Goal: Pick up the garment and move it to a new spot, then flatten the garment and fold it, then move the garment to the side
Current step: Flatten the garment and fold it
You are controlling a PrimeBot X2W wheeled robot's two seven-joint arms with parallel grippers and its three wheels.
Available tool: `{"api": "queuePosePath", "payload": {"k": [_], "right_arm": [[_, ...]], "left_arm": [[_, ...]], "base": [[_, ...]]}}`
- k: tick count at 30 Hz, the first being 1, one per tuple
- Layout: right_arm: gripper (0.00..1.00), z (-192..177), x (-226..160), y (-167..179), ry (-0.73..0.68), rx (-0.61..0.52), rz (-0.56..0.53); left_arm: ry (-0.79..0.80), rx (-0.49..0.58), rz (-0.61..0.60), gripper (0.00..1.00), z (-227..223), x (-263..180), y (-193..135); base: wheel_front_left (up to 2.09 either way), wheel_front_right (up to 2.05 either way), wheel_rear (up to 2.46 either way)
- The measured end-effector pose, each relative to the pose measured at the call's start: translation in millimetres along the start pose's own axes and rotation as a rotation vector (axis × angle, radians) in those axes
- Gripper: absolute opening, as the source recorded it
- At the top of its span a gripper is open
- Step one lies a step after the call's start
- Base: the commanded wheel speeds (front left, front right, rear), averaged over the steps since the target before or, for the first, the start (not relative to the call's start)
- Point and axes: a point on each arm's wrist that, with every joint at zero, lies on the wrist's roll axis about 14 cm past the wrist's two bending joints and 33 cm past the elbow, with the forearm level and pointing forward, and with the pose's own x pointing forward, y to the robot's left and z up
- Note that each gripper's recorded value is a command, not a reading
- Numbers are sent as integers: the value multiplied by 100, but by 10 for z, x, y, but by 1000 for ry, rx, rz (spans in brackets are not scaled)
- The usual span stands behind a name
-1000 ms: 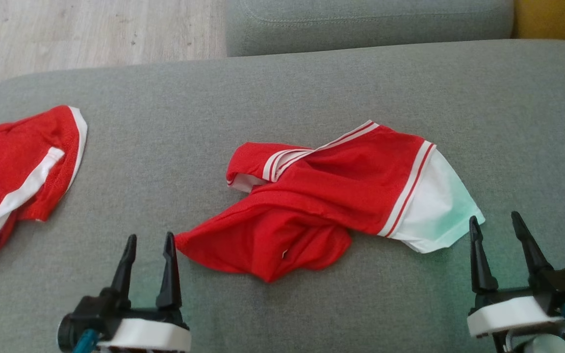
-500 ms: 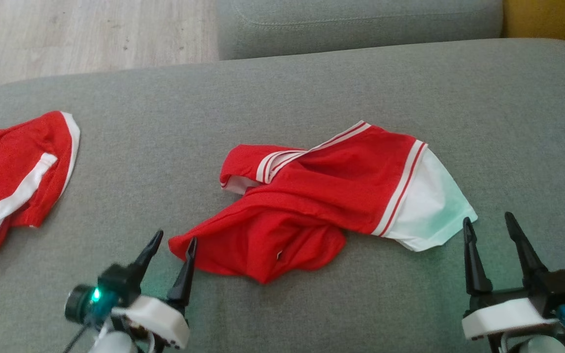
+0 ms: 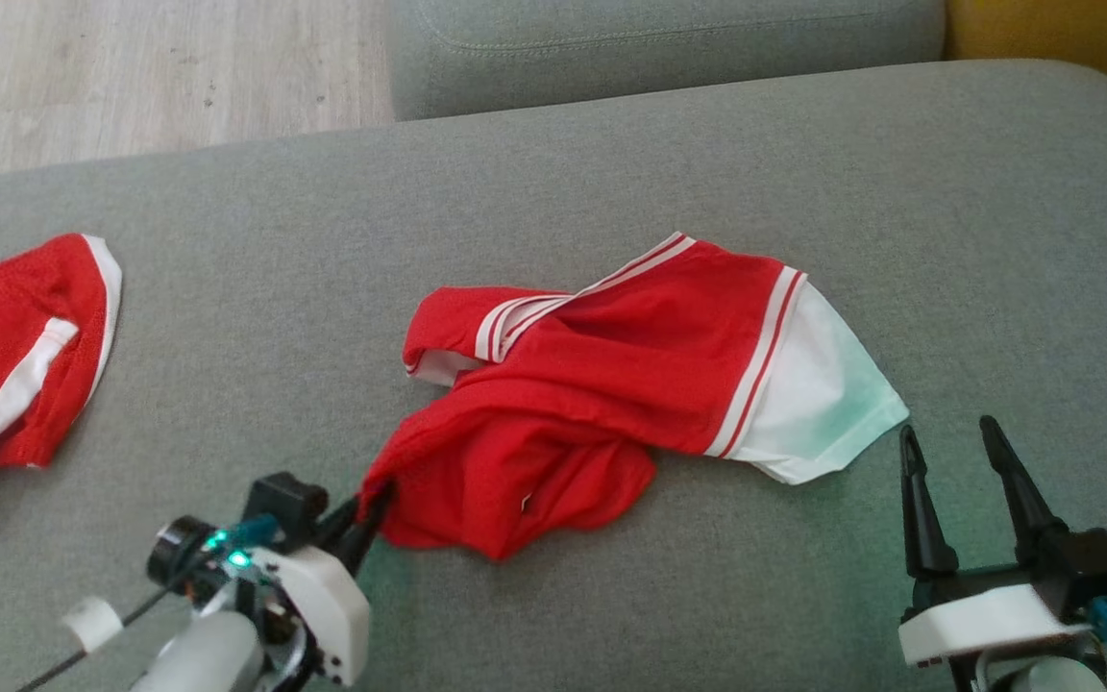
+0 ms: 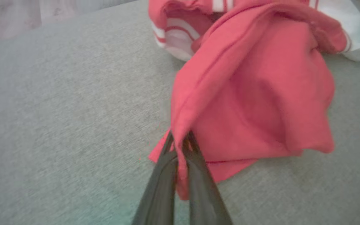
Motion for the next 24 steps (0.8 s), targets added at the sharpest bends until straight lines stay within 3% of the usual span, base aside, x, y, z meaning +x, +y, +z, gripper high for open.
{"api": "queuePosePath", "payload": {"k": [8,17,24], "right_arm": [[100,-37,-1,19,11,12,6],[100,-85,93,213,26,20,69],[100,-146,94,253,45,22,81]], "left_arm": [[-82,139,-129,0,272,-181,-514],[-76,116,-251,0,243,-523,-1109],[62,72,-337,0,-172,-519,-1376]], "base": [[0,0,0],[0,0,0],[0,0,0]]}}
